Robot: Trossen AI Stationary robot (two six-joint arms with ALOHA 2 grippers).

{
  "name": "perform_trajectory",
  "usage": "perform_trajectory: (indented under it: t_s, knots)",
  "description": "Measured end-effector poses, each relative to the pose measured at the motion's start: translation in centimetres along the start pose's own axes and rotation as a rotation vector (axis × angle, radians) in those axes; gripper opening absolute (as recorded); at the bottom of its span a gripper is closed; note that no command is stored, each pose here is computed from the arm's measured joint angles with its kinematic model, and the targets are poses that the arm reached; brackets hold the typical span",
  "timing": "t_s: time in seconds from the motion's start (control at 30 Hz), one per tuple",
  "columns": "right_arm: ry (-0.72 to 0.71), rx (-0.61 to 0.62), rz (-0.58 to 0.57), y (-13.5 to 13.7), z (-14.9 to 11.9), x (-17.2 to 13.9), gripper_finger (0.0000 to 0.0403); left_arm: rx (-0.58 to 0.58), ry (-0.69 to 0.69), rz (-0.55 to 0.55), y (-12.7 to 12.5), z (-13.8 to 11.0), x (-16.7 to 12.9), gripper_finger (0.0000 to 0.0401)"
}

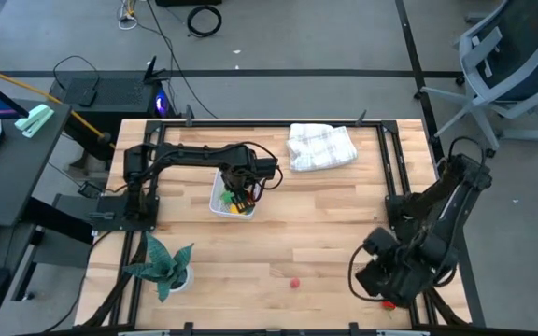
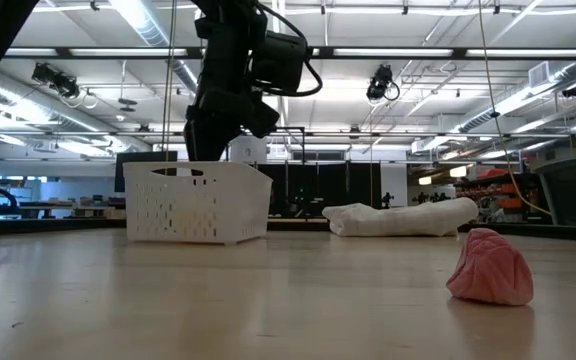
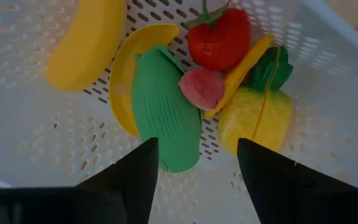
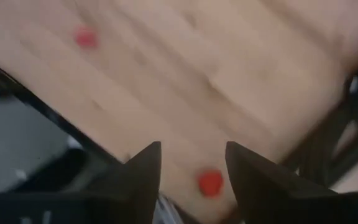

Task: Pick and placing Produce into tupperware
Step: Put the strawberry into the white basket

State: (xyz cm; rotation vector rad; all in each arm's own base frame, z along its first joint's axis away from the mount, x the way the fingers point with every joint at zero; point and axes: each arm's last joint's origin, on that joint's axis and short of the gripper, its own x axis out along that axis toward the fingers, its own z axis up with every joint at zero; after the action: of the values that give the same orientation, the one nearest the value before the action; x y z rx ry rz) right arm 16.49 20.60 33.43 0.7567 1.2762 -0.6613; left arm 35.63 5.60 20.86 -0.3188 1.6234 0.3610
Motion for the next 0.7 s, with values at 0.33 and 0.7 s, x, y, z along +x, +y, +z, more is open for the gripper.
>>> perform_trajectory:
  t_s: [0.33,0.7]
  knots:
    - [0.391,0.285,-0.018,0.1,-4.7,7.5,0.0210,0.063,-0.095,-0.024,-0.3,0.9,-0.1,0.0205]
    - [0.549,0.361,-0.043,-0.1,-6.8,8.5,0.0209,0.082,-0.190,-0.045,-0.5,1.8,-0.2,0.0208]
